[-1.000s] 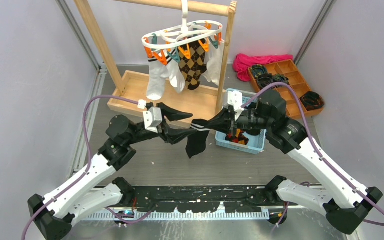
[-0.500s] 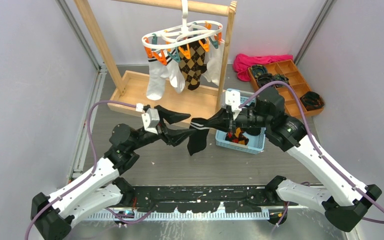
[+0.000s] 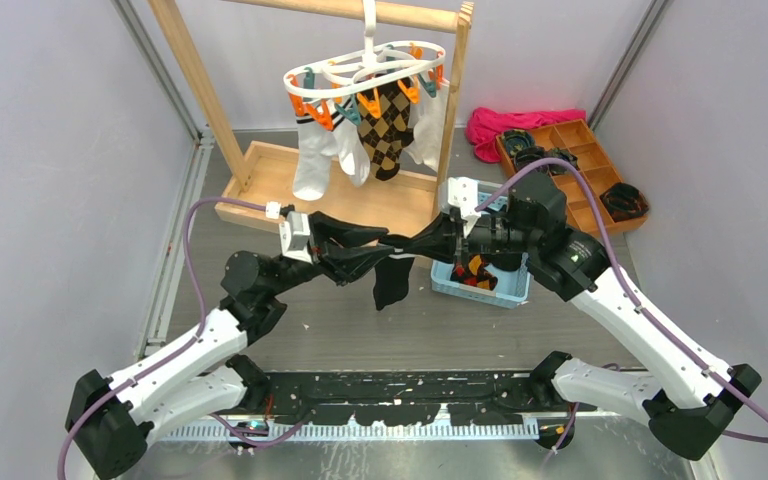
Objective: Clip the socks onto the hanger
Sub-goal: Pick up the sock from the bin.
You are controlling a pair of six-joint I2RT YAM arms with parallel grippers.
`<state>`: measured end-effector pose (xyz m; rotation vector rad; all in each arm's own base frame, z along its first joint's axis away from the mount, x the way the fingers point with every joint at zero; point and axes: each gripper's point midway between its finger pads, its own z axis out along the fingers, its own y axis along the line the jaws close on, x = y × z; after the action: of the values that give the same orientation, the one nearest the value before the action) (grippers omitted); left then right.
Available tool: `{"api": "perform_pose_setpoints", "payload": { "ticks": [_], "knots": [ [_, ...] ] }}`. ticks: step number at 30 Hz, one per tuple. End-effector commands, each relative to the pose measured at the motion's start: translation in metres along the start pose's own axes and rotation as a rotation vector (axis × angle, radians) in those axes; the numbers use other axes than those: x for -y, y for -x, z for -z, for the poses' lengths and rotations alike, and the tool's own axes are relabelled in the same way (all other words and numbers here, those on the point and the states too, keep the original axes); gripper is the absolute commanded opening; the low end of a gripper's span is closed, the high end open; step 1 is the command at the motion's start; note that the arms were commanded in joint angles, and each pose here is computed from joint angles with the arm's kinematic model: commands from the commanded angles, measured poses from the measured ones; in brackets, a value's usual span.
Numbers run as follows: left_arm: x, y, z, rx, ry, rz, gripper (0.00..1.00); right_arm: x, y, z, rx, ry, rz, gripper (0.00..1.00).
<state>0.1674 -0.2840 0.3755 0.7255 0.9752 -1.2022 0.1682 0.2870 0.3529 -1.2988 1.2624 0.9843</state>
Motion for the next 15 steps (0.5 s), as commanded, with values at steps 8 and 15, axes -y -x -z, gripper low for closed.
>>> {"api": "perform_pose_setpoints", "payload": {
  "ticks": [8,15],
  "knots": [
    [0.0071,0.0137,0.0053,0.054,-0.023,-0.030,0.35,0.0043,0.0398,0.0011,0.099,-0.014,0.054,0.01],
    [0.0075,0.0193,0.0033,0.077,-0.033,-0.029,0.22,0.0050,0.0386,-0.0001,0.096,-0.011,0.048,0.01]
  ]
}}
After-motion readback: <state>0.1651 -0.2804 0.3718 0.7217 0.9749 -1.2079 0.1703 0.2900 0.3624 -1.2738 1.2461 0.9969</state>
